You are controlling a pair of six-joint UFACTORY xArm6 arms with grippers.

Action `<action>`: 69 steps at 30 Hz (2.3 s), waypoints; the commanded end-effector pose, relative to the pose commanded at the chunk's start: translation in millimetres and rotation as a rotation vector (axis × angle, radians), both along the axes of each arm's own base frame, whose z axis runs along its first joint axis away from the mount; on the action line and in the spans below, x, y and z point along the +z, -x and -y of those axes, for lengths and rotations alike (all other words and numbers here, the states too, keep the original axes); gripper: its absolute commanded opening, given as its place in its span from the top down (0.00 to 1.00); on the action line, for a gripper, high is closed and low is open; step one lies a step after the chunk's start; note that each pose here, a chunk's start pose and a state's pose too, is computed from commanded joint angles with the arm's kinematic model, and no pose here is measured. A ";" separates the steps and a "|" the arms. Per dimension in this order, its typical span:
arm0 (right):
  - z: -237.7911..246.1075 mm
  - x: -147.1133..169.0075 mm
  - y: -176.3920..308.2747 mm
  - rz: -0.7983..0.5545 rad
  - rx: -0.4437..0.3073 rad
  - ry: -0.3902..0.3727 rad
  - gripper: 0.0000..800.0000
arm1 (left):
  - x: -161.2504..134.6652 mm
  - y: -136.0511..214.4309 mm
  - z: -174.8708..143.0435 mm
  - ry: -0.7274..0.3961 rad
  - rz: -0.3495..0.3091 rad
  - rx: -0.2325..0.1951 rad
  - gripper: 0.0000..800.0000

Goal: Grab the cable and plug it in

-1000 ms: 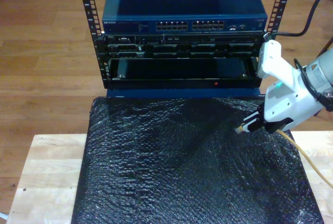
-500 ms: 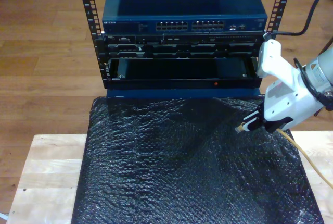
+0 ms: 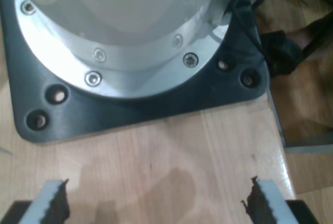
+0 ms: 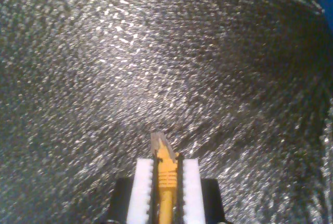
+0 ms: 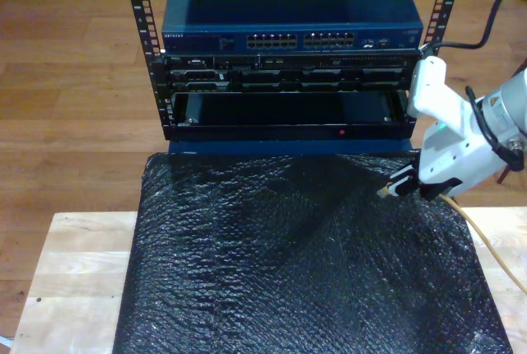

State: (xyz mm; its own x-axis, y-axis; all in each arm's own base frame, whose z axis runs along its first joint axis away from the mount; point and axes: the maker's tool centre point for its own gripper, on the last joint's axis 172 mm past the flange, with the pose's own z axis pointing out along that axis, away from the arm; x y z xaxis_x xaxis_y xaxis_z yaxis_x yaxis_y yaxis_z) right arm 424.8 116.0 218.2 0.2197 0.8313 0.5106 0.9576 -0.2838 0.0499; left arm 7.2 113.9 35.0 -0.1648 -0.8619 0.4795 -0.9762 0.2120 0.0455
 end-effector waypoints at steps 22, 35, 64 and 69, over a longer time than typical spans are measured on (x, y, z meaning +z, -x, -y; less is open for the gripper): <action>-10.7 11.9 -51.0 0.283 0.006 0.149 1.00 | 0.0 0.0 0.0 0.000 -0.001 0.001 0.00; -17.7 28.8 -83.5 0.596 0.062 0.319 1.00 | 0.0 0.0 0.0 0.000 -0.001 0.001 0.00; -26.2 64.2 -119.7 0.751 0.127 0.397 1.00 | -0.2 0.1 0.4 0.001 -0.001 0.001 0.00; -25.0 65.4 -119.4 0.764 0.126 0.403 1.00 | 0.0 0.0 0.0 0.000 -0.001 0.001 0.00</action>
